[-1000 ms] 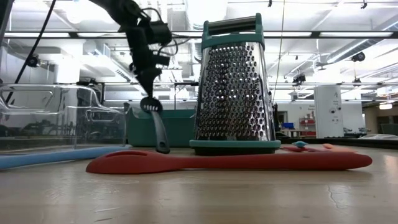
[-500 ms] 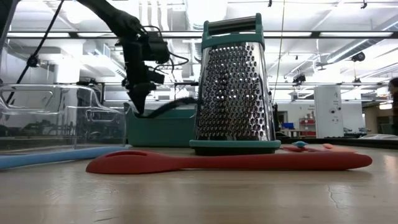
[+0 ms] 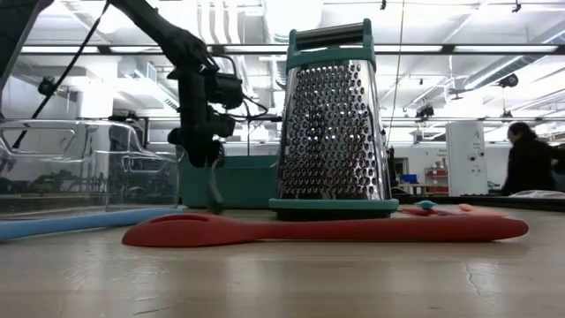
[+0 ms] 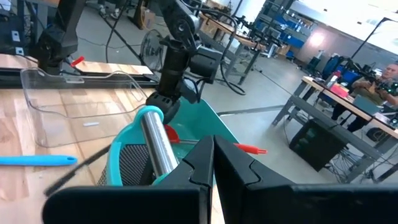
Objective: Pick & Place Kitchen Items
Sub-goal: Put the black slotted spoon into the green bin
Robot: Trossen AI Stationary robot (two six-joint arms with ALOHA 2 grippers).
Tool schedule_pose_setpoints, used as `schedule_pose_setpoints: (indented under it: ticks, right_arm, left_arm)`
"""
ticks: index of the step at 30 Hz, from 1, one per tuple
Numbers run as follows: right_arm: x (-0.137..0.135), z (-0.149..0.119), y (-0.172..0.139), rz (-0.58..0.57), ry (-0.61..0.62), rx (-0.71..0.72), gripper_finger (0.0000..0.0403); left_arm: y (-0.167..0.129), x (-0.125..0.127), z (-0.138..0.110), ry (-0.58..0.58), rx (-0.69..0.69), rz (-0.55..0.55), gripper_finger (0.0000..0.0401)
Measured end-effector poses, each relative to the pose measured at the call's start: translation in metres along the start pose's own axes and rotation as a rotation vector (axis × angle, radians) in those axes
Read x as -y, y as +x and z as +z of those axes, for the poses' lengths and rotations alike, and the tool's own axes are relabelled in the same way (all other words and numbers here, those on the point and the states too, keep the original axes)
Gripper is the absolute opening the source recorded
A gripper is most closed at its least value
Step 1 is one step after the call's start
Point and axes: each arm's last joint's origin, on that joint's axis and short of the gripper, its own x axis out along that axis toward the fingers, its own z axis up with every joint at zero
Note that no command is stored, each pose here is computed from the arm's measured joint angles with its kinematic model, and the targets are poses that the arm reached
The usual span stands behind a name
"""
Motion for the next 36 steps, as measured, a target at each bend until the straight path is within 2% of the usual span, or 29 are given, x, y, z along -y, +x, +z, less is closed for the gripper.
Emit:
schedule_pose_setpoints:
  ticks: [5,10,14,17,22,28,32,36]
  right_arm:
    - [0.0,-0.001,0.0,0.0,-0.005,-0.001,0.0009]
    - [0.0,-0.002,0.001,-0.002,-0.007,-0.003,0.0008]
    - [0.0,-0.002,0.001,-0.002,-0.008,-0.003,0.0009]
    - [0.0,-0.002,0.001,-0.002,-0.008,-0.003,0.0009]
    - [0.0,-0.002,0.001,-0.001,-0.008,-0.003,0.0009]
    - [-0.001,-0.003,0.001,0.004,-0.01,-0.006,0.0009]
    - [-0.001,-0.003,0.001,0.005,-0.01,-0.007,0.0009]
    - [-0.001,-0.003,0.001,0.005,-0.01,-0.007,0.0009]
  left_arm:
    - [-0.013,-0.001,0.002,0.054,0.03,0.031,0.0005]
    - [-0.047,-0.003,0.009,0.067,0.136,0.057,0.0005]
    - [-0.074,0.002,0.008,-0.079,0.228,-0.025,0.0011]
    - [-0.087,0.013,0.004,-0.077,0.258,-0.074,0.0039]
    - [-0.093,0.046,-0.002,-0.048,0.265,-0.124,0.0123]
    - [-0.095,0.105,-0.016,-0.025,0.242,-0.168,0.0222]
    - [-0.095,0.14,-0.033,-0.028,0.26,-0.098,0.0253]
    - [-0.082,0.159,-0.052,-0.049,0.269,-0.004,0.0255]
